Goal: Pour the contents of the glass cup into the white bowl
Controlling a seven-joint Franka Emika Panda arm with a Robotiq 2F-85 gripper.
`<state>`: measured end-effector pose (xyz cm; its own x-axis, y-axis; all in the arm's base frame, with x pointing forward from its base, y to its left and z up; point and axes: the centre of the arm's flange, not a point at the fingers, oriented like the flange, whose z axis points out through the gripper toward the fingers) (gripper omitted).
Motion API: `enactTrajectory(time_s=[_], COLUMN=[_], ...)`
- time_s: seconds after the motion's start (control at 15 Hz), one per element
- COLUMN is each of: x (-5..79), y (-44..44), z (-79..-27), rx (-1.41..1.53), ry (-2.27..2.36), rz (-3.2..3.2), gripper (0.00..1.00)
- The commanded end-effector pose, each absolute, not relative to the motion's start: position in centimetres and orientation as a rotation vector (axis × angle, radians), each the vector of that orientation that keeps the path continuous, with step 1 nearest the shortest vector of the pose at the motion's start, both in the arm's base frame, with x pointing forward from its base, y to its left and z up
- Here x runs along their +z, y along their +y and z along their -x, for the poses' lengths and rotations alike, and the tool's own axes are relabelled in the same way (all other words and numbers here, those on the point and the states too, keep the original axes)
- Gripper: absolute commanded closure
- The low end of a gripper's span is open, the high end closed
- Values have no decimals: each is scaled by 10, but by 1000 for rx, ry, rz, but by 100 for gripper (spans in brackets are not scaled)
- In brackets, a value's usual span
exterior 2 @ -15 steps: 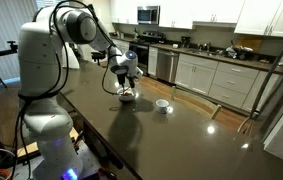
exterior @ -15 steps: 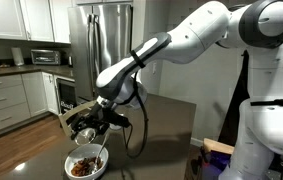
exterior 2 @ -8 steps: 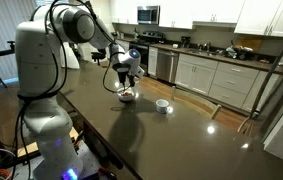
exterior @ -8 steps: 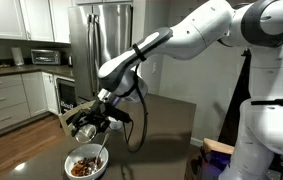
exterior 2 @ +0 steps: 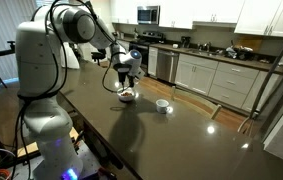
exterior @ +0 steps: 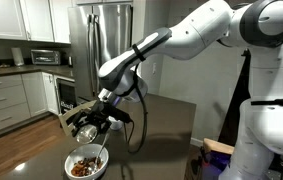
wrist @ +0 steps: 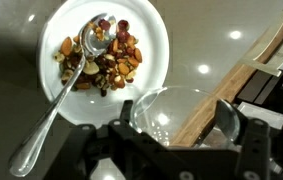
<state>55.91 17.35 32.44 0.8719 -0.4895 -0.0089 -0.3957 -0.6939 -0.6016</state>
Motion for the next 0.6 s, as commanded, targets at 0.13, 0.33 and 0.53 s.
enactTrajectory(time_s=[0.13,0.33,0.53], x=[347,350,353], y=[163,150,139], z=[-569,-574,-578], rx=[-113,-66,-11], ry=[836,966,1065], rz=[2314,2249,2166], gripper=[41,41,41])
